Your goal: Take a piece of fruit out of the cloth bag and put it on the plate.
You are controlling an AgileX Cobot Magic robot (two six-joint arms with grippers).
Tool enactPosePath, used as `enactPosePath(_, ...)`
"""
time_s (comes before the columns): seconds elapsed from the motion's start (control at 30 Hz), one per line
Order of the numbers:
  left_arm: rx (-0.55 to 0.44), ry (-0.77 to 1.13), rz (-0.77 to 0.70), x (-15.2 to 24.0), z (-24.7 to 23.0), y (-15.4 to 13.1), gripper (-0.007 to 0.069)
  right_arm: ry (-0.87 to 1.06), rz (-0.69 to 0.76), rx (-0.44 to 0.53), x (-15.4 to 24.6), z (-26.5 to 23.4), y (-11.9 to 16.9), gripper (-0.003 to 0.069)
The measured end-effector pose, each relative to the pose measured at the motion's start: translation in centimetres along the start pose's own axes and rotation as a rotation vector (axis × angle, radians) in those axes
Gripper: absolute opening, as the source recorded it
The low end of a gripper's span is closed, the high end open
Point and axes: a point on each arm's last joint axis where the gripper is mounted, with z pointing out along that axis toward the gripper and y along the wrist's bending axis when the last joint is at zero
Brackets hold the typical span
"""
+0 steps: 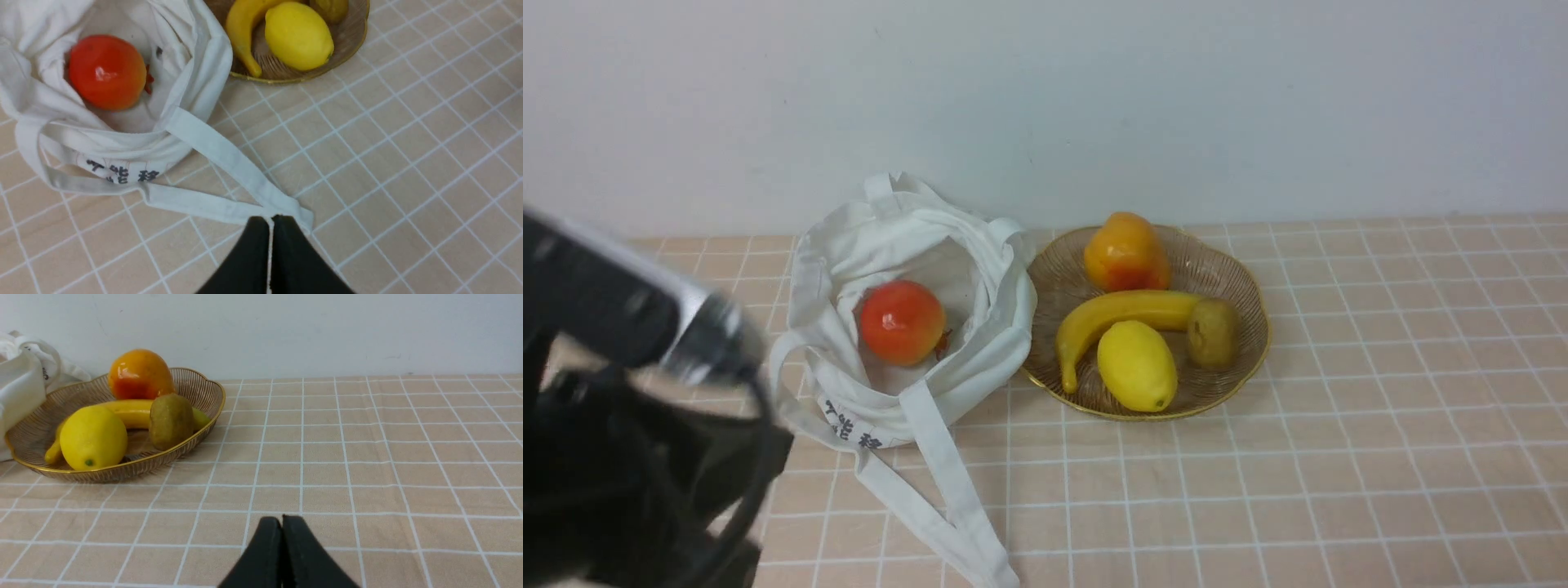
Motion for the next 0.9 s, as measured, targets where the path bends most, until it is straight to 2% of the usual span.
enactPosePath(0.3, 0.008, -0.443, 0.007, 10.0, -3.2, 0.5, -0.0008, 0.0, 0.001, 0.0, 0.0, 0.0, 0.0, -0.0015)
enactPosePath(0.4, 0.011, -0.466, 0.005, 11.1, -2.9, 0.6, -0.0008, 0.001, 0.004, -0.001, 0.0, 0.0, 0.0, -0.0015)
enactPosePath(0.63, -0.015, -0.336, 0.018, 12.2, -0.7, 1.0, -0.0008, 0.0, 0.009, -0.003, 0.0, 0.0, 0.0, -0.0015)
enactPosePath(0.9, -0.058, -0.408, 0.04, 11.9, -0.5, 1.3, -0.0008, 0.0, 0.009, -0.003, 0.0, 0.0, 0.0, -0.0015)
